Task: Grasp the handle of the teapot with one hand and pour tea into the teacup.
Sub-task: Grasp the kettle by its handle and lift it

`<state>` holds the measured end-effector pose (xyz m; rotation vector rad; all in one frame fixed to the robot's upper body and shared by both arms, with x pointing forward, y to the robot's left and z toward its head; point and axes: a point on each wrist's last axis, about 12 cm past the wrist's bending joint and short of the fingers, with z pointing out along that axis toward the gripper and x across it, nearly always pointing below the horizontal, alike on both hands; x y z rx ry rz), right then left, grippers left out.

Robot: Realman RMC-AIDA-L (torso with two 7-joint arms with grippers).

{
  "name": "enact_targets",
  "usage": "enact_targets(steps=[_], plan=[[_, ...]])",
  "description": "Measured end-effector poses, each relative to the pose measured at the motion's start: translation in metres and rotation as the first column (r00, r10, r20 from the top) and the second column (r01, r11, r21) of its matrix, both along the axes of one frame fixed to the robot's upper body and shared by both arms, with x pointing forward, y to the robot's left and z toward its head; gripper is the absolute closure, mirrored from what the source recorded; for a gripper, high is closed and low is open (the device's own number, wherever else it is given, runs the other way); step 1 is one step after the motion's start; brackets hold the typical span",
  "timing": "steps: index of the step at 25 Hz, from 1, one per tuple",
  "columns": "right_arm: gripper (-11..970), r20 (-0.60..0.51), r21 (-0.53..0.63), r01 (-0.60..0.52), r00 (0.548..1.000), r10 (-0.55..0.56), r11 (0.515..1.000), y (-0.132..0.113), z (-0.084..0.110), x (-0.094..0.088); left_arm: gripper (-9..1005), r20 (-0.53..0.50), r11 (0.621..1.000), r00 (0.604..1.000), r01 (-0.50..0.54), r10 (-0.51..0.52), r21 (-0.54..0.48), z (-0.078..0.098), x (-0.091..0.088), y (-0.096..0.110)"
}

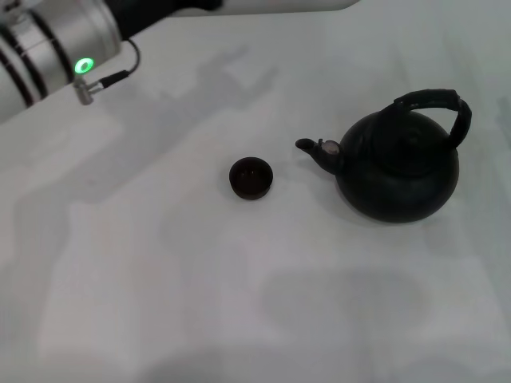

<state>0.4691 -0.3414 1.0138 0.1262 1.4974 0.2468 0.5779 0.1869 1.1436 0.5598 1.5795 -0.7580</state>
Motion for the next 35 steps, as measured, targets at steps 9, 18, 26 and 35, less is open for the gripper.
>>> enact_targets(steps=[9,18,26,35], plan=[[116,0.114,0.208,-0.154,0.985,0.132,0.966,-0.004,0.016,-0.013,279,0.017,0.943,0.949,-0.31,0.314,-0.122,-0.048,-0.002,0.05],[137,0.01,0.235,-0.365,0.928,0.373,0.901,-0.008,0.005,-0.052,279,-0.027,0.844,0.862,-0.502,0.506,-0.19,-0.072,-0.009,0.093],[156,-0.075,0.176,-0.398,0.907,0.415,0.9,0.013,-0.011,-0.057,283,-0.068,0.803,0.824,-0.564,0.563,-0.19,-0.083,-0.01,0.108],[177,-0.104,0.126,-0.417,0.897,0.43,0.9,0.03,-0.013,-0.028,283,-0.11,0.801,0.828,-0.56,0.549,-0.212,-0.086,-0.011,0.106]])
